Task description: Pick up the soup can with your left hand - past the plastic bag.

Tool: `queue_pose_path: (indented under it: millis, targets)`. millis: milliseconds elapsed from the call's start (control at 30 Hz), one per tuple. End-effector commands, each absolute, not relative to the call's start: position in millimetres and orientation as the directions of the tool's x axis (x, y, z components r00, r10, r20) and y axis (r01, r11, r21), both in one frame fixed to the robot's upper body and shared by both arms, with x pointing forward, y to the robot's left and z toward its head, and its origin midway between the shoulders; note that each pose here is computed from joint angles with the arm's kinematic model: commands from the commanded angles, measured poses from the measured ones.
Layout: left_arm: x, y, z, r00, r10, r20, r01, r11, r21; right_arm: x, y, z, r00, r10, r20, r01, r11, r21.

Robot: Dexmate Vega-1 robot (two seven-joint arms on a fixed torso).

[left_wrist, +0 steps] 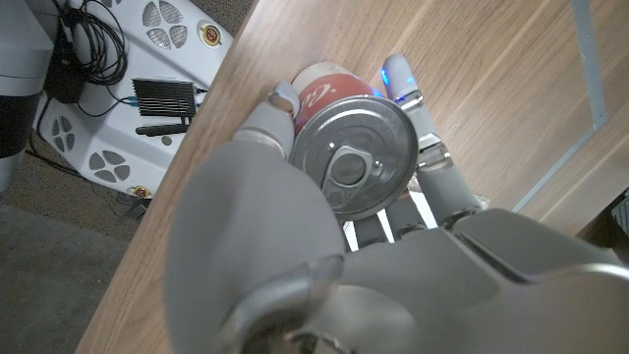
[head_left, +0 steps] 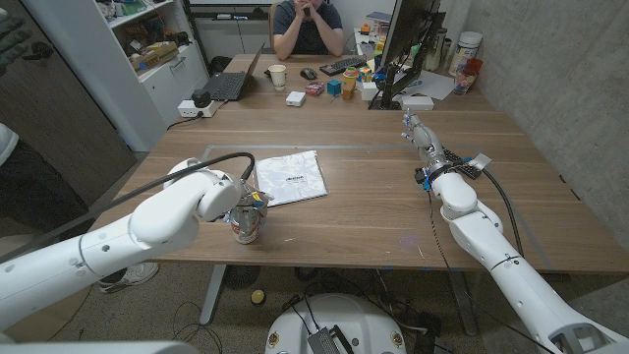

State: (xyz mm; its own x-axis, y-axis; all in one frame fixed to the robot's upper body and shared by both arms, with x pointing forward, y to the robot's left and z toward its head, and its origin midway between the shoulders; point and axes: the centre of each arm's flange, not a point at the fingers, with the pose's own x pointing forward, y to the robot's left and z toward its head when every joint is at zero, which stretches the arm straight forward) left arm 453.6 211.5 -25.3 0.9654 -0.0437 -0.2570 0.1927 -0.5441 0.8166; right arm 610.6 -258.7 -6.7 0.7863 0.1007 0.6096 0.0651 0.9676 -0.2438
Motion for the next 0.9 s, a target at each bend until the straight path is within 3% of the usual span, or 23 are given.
queue_pose_path:
  millis: [33,500,900]
  targets:
    - [453,213,-17,0.995,0.002,-0.104,0.086,-0.585,0.806,614,-256,-5,0.788,0.101,0.607,0.065,0.968,-0.244]
    - [451,216,-2,0.994,0.012,0.108,-0.08,-0.592,0.802,614,-256,-4,0.787,0.095,0.61,0.074,0.967,-0.245]
    - [442,219,8,0.964,-0.07,0.258,-0.259,-0.487,0.834,612,-257,-3,0.784,0.091,0.613,0.08,0.966,-0.246]
